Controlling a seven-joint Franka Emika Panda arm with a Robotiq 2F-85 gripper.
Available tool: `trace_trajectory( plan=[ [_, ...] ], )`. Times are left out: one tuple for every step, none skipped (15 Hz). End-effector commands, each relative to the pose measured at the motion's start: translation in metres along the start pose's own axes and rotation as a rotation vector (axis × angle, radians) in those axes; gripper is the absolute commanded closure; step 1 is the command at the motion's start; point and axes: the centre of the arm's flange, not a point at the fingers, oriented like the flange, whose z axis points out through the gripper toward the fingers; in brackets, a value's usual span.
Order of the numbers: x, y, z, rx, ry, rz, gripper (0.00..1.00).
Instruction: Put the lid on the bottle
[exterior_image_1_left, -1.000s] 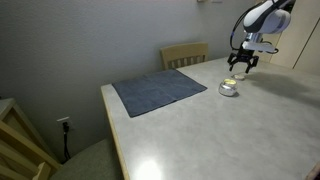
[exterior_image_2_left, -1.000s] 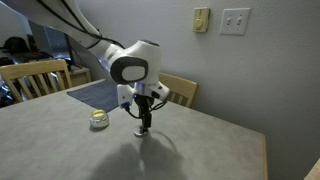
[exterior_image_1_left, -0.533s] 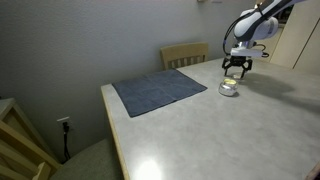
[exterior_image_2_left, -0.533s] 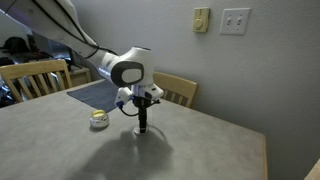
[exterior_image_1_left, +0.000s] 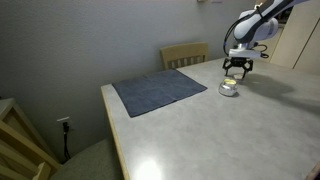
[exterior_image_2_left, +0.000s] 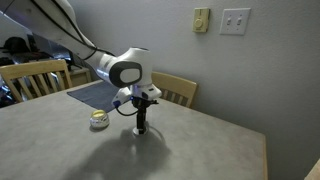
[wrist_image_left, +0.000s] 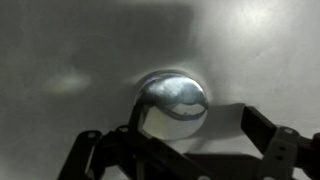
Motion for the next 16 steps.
trace_trajectory(
  plan=[
    [-0.012,0.019,0.005,-0.013,0.004,0.019,0.0],
    [-0.013,0.022,0.005,-0.011,0.003,0.018,0.0],
    [-0.012,0.024,0.005,-0.009,0.003,0.016,0.0],
    [-0.013,0.026,0.003,-0.008,0.003,0.018,0.0],
    [-0.013,0.028,0.003,-0.005,0.005,0.017,0.0],
    [-0.013,0.03,0.002,-0.003,0.008,0.021,0.0],
    [-0.014,0.031,0.0,-0.004,0.01,0.025,0.0],
    [-0.015,0.034,-0.001,-0.003,0.015,0.025,0.0],
    [-0.016,0.035,-0.002,-0.001,0.019,0.026,0.0],
    [-0.018,0.038,-0.004,0.003,0.024,0.03,0.0],
    [-0.019,0.04,-0.005,0.007,0.028,0.027,0.0],
    [-0.02,0.043,-0.005,0.013,0.03,0.025,0.0],
    [-0.022,0.045,-0.007,0.017,0.035,0.029,0.0],
    [-0.024,0.049,-0.009,0.023,0.041,0.026,0.0],
    [-0.026,0.051,-0.01,0.026,0.043,0.028,0.0],
    [-0.028,0.054,-0.011,0.033,0.047,0.029,0.0]
  ],
)
